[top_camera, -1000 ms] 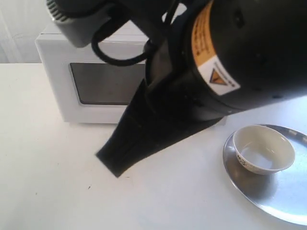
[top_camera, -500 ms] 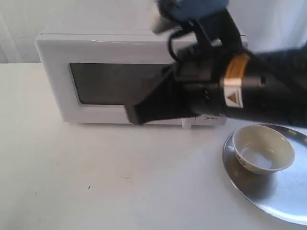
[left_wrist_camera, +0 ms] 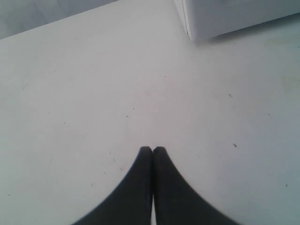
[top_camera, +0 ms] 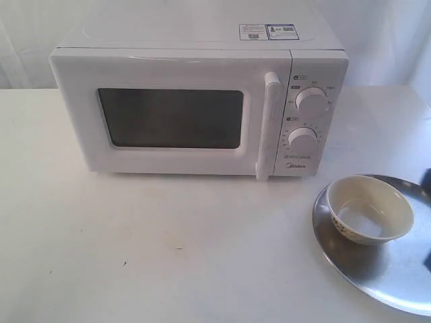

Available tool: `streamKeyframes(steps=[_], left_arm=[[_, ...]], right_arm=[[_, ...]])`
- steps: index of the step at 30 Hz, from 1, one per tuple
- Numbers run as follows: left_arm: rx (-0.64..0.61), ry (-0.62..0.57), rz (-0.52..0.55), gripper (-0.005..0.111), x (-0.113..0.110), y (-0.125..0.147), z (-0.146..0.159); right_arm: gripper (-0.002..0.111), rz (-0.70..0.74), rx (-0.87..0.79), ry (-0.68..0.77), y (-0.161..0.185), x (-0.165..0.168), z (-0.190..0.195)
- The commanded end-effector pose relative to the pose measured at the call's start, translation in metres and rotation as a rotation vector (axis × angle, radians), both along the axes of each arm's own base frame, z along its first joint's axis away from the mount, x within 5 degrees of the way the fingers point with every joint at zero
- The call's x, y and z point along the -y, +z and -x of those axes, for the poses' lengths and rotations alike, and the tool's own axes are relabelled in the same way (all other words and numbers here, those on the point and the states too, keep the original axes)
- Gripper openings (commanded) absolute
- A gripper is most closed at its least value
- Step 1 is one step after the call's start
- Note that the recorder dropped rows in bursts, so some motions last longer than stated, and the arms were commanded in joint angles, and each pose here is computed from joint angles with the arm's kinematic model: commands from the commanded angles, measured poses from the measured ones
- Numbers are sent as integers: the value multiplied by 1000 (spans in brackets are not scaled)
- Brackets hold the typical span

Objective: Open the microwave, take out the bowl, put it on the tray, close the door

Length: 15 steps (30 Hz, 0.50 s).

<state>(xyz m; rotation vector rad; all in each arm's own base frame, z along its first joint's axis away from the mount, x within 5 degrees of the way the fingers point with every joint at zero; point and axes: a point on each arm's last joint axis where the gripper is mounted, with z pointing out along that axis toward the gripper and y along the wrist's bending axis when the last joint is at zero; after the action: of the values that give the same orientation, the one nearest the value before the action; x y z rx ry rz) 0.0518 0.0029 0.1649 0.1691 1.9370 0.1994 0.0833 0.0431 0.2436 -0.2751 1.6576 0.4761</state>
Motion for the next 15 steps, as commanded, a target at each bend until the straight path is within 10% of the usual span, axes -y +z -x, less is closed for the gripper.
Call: streamKeyframes(steps=[1, 15], left_arm=[[8, -3, 5, 0, 0, 2, 0], [8, -3, 5, 0, 0, 2, 0]], right_arm=[[0, -45, 134, -171, -24, 21, 17], [0, -50, 154, -227, -30, 28, 25]])
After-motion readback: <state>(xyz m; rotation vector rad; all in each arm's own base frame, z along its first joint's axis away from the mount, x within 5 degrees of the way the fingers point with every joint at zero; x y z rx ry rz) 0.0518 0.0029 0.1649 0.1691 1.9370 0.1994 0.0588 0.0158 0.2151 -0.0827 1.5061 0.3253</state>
